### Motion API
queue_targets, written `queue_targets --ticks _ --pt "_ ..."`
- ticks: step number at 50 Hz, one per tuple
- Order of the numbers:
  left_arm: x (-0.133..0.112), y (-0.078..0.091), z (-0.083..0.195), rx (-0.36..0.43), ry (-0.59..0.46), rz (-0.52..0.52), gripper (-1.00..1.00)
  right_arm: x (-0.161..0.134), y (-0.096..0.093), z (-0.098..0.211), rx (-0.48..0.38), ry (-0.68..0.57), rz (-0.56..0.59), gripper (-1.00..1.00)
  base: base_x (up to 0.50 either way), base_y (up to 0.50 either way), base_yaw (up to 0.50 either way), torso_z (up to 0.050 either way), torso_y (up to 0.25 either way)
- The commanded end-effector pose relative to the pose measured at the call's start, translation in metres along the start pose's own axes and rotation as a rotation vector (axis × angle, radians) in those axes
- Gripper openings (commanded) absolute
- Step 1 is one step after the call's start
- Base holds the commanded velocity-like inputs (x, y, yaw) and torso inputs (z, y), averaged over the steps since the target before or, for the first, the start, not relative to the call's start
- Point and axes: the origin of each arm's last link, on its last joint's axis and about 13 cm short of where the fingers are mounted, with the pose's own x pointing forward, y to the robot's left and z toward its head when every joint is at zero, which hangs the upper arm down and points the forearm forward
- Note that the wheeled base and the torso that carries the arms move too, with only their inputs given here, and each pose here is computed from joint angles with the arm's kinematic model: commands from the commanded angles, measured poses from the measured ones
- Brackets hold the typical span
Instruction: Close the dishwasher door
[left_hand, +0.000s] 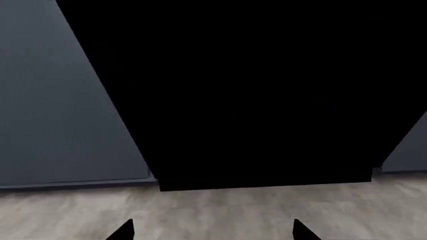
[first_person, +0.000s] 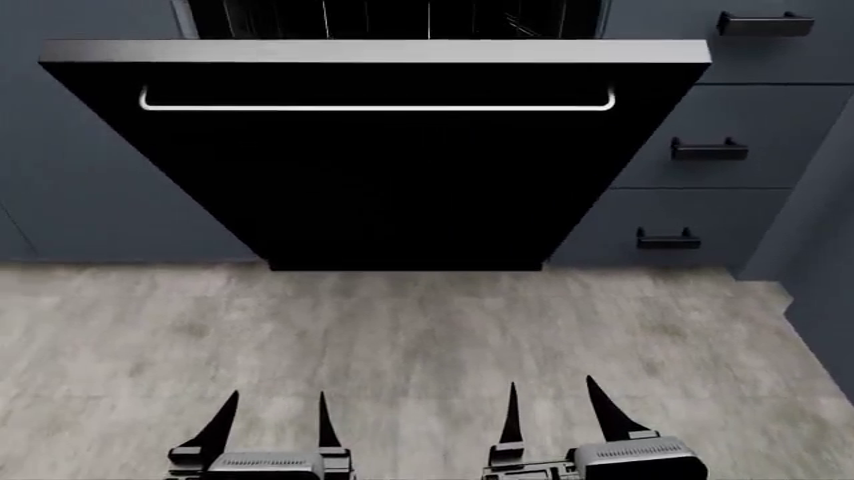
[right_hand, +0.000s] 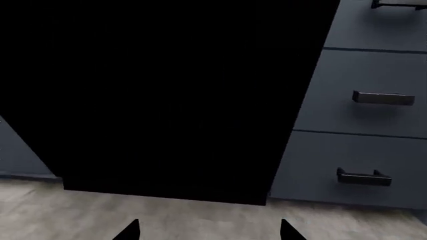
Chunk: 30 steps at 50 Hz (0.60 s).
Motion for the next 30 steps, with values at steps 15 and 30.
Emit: queue_targets --ticks 15,30 --pt "0.0019 -0.0007 0.0003 0.001 0.000 -0.007 1.00 0.0002 0.0018 0.0051 0.056 0.006 0.047 1.00 0.37 -0.02 0.00 0.000 0.000" --pt "0.0014 -0.0007 -0.0008 0.002 0.003 -0.005 1.00 -0.0010 0.0016 0.0039 0.052 0.004 0.039 1.00 0.50 -0.01 0.00 0.000 0.000"
